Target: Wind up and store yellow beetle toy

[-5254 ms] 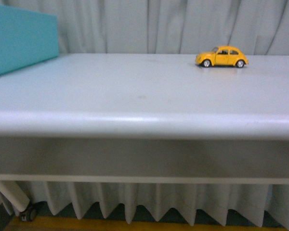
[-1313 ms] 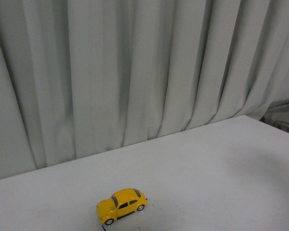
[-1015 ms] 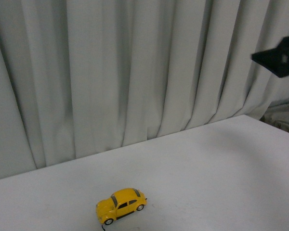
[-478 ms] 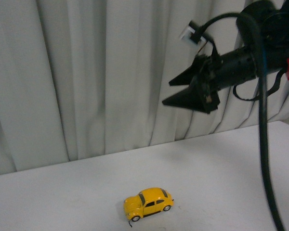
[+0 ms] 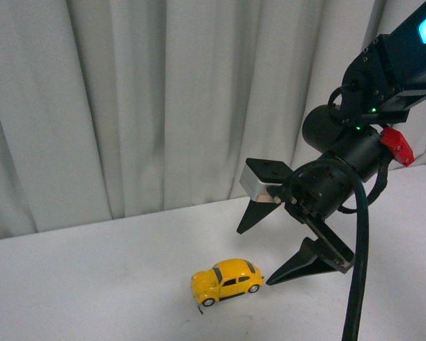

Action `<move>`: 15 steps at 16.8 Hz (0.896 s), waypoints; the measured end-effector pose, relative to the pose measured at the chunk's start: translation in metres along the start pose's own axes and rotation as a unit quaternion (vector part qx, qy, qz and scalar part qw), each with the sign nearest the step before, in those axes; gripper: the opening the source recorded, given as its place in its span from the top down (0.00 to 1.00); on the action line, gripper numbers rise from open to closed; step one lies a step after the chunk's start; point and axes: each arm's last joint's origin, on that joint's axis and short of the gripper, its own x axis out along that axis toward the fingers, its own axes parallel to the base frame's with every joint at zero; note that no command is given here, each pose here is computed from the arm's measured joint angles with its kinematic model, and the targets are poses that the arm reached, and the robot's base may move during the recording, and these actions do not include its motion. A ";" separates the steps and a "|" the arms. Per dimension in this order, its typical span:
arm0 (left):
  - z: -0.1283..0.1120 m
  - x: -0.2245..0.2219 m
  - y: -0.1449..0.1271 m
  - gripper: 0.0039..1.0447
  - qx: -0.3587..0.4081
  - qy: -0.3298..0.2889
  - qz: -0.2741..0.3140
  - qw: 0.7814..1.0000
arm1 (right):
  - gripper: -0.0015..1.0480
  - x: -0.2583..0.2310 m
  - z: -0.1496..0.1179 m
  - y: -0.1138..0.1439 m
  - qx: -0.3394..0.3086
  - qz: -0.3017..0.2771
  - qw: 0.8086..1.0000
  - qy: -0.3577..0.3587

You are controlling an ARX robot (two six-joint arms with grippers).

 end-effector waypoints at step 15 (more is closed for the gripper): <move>0.000 0.000 0.000 0.06 0.000 0.000 0.000 1.000 | 0.06 0.054 -0.024 -0.029 -0.046 0.012 0.998 0.037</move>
